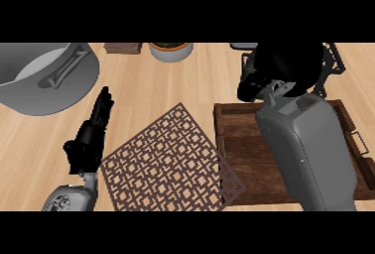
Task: Pick the squash from the tray and place it in the tiered basket
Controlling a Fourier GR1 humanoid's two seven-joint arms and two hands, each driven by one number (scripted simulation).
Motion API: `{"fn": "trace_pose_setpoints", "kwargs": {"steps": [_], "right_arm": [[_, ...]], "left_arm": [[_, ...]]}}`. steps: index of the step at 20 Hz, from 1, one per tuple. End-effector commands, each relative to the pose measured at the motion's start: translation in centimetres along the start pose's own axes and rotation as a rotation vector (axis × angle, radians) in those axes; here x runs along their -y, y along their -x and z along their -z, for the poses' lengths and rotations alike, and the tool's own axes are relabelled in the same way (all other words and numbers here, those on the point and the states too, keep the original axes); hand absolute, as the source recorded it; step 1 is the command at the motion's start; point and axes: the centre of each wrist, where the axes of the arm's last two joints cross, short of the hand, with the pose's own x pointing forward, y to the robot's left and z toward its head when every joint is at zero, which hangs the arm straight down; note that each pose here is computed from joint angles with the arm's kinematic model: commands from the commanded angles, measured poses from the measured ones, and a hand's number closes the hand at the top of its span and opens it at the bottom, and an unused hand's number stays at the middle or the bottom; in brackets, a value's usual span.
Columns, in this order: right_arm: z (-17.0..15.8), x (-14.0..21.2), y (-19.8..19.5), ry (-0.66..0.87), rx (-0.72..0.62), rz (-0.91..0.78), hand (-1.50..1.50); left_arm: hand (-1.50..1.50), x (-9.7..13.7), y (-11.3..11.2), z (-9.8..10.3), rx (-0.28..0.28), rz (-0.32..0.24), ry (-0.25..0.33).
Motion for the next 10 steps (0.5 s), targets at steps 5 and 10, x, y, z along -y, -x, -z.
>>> {"fn": "trace_pose_setpoints", "kwargs": {"steps": [5,10], "right_arm": [[-0.1,6.2,3.4,0.013,-0.121,0.187,1.5],[3.1,6.9,2.2,0.009,-0.126,0.263,1.5]], "left_arm": [[0.0,1.2,0.4,-1.0,0.023,-0.019,0.029],[0.0,1.3,-0.3,0.5,0.027,-0.008,0.024]]}}
